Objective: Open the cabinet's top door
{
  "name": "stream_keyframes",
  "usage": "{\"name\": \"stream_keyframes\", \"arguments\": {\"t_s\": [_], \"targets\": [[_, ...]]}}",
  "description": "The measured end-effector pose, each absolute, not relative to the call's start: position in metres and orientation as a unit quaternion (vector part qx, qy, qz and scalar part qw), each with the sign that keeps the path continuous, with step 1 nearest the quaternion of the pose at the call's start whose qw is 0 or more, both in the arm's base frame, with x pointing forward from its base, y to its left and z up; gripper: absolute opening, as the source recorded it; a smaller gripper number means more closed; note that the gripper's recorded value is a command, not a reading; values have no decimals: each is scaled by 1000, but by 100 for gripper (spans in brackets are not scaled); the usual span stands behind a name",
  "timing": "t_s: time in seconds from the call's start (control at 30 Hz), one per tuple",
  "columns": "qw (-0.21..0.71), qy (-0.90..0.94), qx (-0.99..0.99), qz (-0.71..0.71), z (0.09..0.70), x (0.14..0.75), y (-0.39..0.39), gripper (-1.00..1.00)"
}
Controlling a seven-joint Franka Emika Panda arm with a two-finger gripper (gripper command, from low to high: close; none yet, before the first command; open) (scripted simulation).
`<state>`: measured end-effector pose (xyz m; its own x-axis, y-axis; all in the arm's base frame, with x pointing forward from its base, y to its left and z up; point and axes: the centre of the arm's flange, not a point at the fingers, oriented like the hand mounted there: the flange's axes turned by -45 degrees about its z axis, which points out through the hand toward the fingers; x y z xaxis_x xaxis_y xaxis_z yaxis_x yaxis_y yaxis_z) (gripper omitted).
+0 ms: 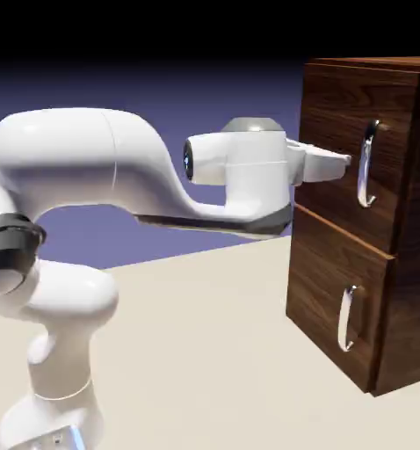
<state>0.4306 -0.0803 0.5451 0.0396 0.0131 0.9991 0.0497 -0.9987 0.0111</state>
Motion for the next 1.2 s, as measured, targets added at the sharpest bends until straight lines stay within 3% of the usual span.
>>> {"name": "stream_keyframes", "arguments": {"t_s": [0.2, 0.37, 0.4, 1.2], "targets": [[21, -21, -707, -707, 528, 446, -100, 0], [21, -21, -707, -707, 528, 494, -97, 0], [21, -21, -707, -707, 528, 496, -97, -100], [-167, 167, -687, -687, 528, 368, 9, -100]]}}
